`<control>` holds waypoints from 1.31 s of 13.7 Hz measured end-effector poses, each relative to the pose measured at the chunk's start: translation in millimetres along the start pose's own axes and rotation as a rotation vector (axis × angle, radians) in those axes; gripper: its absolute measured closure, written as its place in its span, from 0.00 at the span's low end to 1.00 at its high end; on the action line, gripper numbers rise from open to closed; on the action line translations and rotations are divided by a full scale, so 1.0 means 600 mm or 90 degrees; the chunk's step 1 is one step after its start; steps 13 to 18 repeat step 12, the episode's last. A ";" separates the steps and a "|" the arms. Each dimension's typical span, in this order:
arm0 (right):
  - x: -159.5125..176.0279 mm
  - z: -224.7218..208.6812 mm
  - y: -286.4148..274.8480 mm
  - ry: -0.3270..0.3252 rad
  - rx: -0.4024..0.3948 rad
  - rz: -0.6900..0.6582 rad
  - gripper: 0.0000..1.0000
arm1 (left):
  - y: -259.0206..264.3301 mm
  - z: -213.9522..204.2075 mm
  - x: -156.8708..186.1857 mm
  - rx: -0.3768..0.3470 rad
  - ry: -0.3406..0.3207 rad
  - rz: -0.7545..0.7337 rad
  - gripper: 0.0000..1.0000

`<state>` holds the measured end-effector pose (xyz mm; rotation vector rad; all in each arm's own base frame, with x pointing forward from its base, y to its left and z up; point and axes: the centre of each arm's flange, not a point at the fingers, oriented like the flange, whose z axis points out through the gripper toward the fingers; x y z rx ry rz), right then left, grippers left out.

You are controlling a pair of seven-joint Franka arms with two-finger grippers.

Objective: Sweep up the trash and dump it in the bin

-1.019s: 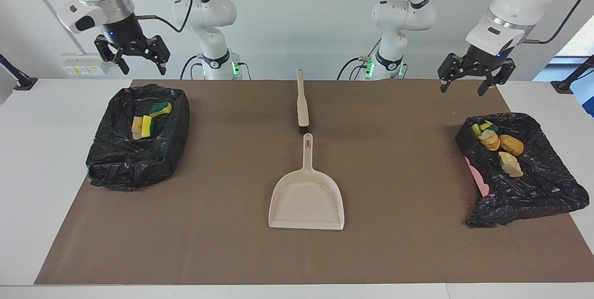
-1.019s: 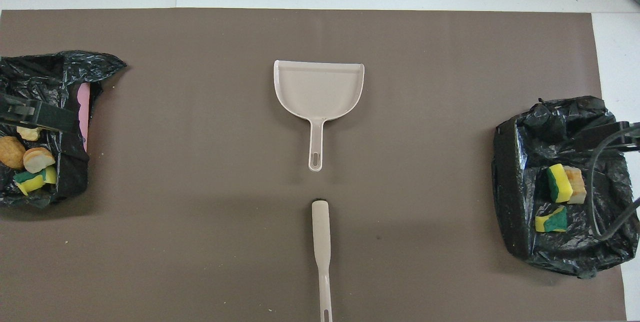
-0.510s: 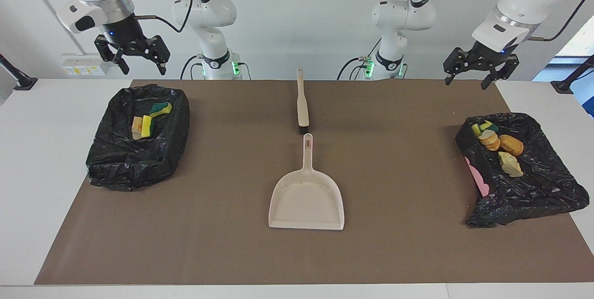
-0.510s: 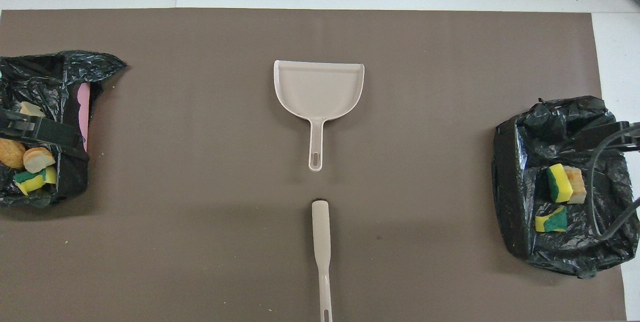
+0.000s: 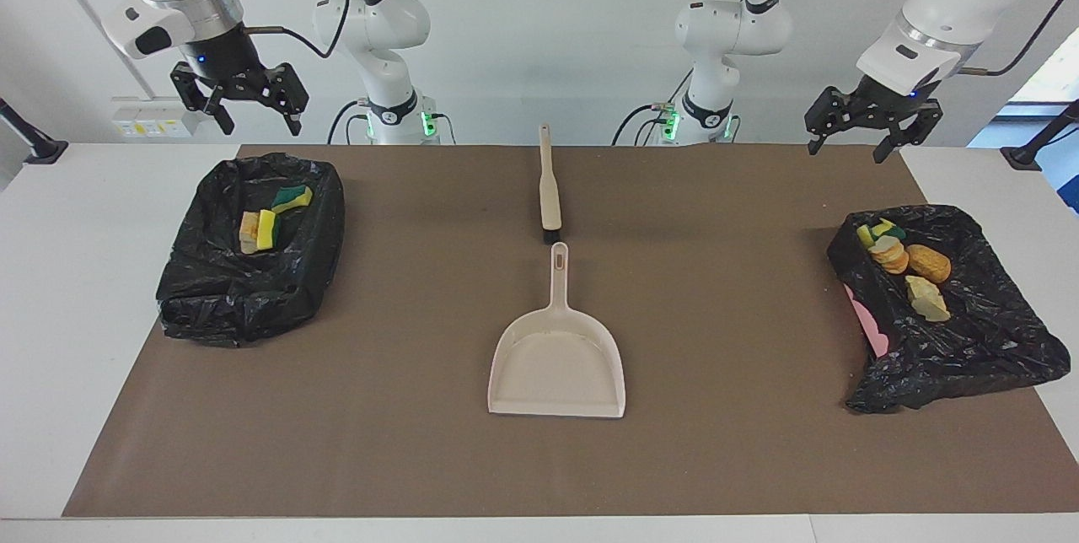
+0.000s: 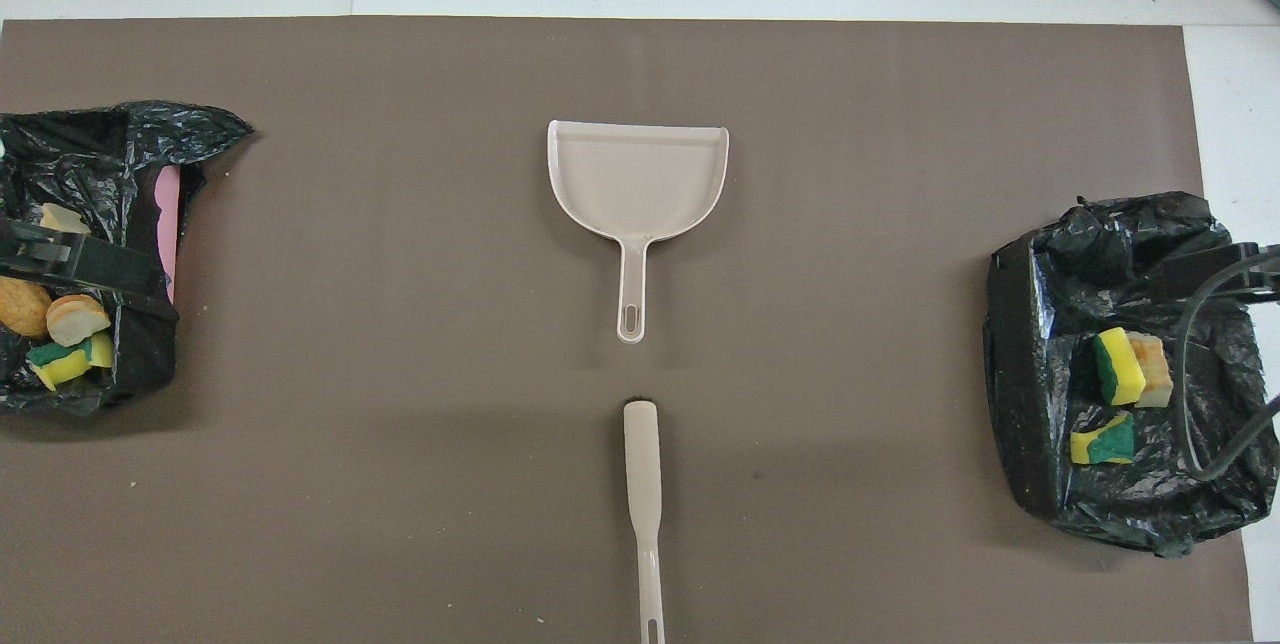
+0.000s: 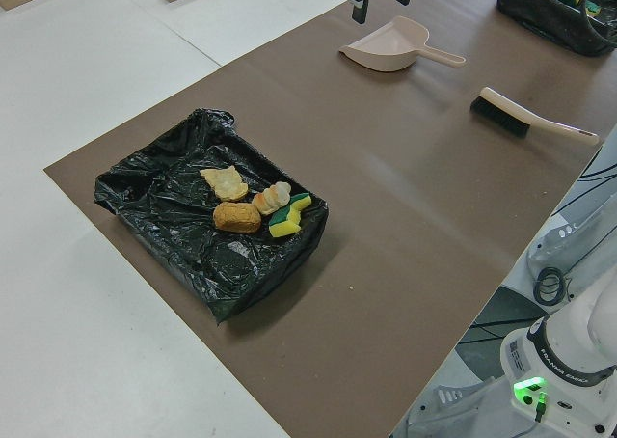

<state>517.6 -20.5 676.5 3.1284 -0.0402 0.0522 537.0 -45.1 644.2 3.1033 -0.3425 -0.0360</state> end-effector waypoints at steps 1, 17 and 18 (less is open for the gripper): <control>-0.014 -0.031 0.000 0.020 0.000 0.000 0.00 | 0.000 0.000 0.000 0.000 0.001 0.000 0.00; -0.021 0.016 0.015 -0.040 0.001 0.011 0.00 | 0.000 -0.012 0.002 0.002 0.017 0.000 0.00; -0.021 0.016 0.015 -0.040 0.001 0.011 0.00 | 0.000 -0.012 0.002 0.002 0.017 0.000 0.00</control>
